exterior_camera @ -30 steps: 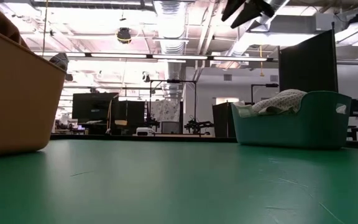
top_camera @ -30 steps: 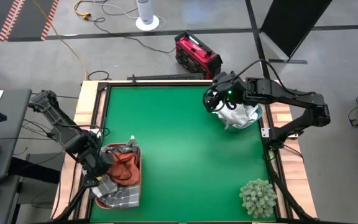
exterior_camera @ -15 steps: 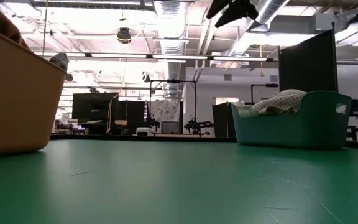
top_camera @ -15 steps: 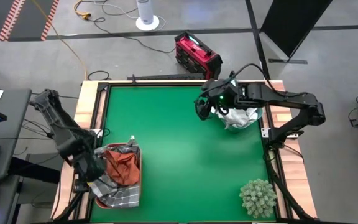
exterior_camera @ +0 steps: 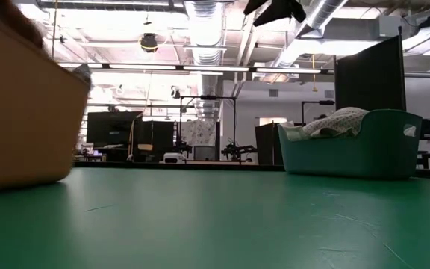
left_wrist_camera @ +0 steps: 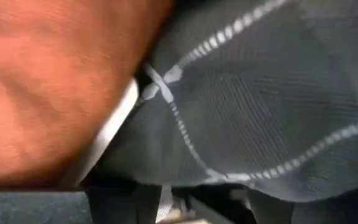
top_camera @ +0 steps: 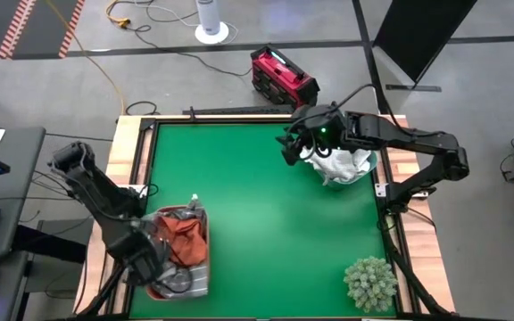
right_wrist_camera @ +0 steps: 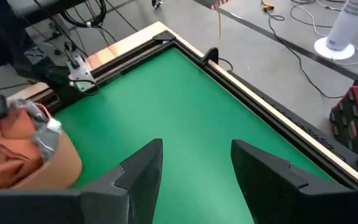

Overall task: Sort towels by color in basket
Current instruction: Adjust the towels in the orange bin

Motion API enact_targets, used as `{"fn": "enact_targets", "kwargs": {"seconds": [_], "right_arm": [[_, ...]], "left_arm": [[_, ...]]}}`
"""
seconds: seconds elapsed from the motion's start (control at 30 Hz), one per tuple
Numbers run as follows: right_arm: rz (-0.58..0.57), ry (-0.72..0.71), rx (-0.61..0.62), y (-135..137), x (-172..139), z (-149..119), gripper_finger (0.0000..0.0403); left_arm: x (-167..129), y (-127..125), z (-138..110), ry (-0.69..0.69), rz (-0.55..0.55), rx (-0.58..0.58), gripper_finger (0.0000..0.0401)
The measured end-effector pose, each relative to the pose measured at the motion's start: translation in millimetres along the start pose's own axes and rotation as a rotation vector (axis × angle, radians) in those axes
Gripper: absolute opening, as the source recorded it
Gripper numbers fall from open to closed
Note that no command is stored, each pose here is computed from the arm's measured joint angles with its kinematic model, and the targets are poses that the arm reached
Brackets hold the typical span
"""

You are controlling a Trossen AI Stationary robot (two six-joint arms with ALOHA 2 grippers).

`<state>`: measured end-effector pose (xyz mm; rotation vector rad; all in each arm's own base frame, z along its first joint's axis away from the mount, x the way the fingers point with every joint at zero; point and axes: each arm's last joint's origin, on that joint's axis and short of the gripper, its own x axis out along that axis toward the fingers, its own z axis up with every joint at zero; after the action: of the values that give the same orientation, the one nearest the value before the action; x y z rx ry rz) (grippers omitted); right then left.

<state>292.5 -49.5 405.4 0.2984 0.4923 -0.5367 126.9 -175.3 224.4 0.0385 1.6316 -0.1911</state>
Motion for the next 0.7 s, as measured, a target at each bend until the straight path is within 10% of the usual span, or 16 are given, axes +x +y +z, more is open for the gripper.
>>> {"fn": "enact_targets", "kwargs": {"seconds": [0.43,0.7], "right_arm": [[0.376,0.177,-0.199,40,11,-22,0.0234],[0.55,0.35,-0.322,127,82,-92,0.0234]], "left_arm": [[-16,11,-2,-0.262,0.124,-0.11,0.019],[-27,18,1,-0.334,0.059,-0.16,0.019]]}}
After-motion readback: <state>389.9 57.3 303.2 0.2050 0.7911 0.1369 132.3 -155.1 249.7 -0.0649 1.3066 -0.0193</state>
